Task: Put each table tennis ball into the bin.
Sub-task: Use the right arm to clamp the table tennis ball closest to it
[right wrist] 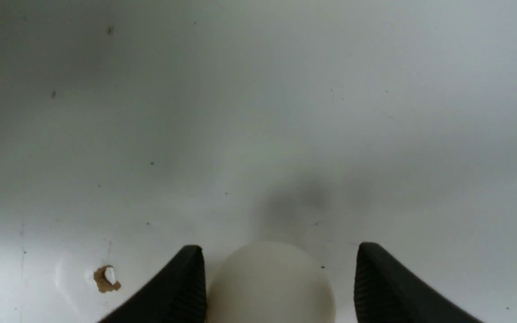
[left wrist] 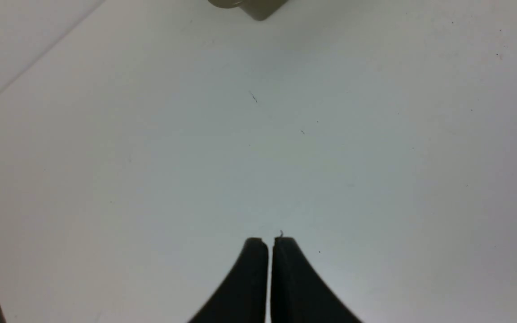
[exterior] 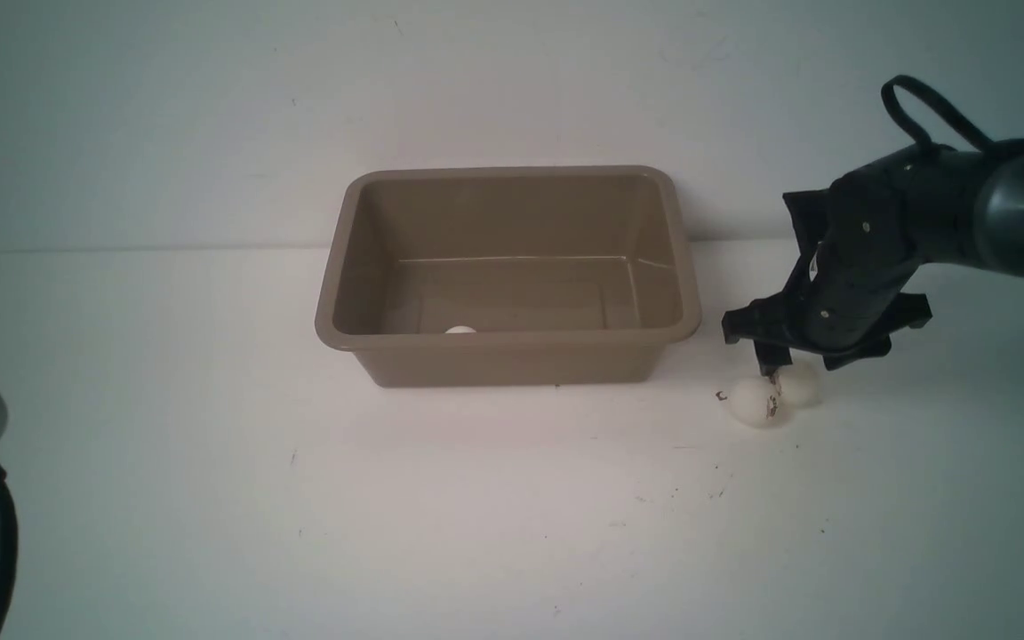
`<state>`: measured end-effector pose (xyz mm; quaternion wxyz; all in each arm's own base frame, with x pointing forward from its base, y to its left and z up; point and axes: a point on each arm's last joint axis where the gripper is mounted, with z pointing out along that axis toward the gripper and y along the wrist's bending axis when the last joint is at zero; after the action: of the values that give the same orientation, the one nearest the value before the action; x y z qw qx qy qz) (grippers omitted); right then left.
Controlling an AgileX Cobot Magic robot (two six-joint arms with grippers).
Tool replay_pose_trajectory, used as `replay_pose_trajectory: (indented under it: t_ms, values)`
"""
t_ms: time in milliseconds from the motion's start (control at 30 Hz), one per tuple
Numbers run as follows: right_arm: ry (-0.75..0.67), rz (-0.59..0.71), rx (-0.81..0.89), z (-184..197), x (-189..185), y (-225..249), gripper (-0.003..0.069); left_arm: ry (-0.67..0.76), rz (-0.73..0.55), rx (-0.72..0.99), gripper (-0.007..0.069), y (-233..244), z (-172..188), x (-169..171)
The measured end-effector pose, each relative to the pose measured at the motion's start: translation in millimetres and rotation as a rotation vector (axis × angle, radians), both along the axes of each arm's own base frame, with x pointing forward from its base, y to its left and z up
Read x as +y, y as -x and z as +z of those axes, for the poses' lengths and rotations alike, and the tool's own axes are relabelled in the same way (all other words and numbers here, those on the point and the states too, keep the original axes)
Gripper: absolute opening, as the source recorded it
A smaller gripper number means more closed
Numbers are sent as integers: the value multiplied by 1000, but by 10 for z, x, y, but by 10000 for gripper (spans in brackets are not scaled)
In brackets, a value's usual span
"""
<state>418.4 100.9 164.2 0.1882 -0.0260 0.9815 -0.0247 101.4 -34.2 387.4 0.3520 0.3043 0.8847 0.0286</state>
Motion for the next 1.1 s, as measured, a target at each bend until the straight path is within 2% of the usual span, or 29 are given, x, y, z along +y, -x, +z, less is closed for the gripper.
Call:
replay_pose_trajectory:
  t_ms: [500,667,800,967,1100]
  values:
    - [20,-4,62,-175,-6,8,405,-8,-10,-2,-4,0,0,0]
    - [30,3,61,-199,-10,1,358,-10,-11,-2,-4,0,0,0]
    - [56,20,49,-185,-28,-8,358,-10,-11,-2,-4,0,0,0]
    - [80,34,4,26,-55,-1,358,-10,-11,-3,-4,0,0,1]
    - [48,38,-121,544,-40,-45,358,-10,-11,-3,-4,0,0,1]
